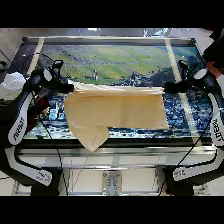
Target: Fold the shirts.
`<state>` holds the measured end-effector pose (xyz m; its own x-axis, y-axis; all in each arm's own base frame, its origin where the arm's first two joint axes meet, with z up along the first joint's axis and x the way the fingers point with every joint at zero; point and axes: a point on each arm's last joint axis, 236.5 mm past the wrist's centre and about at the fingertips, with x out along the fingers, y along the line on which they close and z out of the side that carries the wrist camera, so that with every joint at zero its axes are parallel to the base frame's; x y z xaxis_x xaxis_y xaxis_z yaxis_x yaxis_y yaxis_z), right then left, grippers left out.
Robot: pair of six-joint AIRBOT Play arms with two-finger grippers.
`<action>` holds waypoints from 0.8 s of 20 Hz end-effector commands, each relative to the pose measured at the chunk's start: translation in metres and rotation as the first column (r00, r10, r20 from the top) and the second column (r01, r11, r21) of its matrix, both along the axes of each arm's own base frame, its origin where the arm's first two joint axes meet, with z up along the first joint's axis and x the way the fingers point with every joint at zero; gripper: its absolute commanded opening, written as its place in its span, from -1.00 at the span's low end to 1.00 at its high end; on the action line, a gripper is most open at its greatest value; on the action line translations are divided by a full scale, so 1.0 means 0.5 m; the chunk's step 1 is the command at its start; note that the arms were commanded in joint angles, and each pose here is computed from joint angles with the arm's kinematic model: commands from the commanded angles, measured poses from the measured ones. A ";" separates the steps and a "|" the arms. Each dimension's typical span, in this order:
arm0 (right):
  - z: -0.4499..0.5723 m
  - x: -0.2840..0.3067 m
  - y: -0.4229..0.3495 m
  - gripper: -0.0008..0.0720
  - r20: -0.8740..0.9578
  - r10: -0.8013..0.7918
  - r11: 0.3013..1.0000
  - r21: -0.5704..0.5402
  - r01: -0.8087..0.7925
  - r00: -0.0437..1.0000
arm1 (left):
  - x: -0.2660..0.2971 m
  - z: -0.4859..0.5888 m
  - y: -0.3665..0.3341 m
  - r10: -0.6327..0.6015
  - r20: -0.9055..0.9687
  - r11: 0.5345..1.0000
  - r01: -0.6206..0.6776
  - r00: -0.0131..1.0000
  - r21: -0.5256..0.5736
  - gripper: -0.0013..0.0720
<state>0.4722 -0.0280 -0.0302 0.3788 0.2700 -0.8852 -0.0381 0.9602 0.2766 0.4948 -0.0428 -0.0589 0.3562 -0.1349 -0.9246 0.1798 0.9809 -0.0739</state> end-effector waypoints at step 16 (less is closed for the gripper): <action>0.012 -0.242 -0.050 -0.02 -0.380 0.024 1.000 0.004 -0.024 0.925 | -0.096 0.074 0.003 -0.019 -0.115 1.000 0.017 0.993 -0.018 0.56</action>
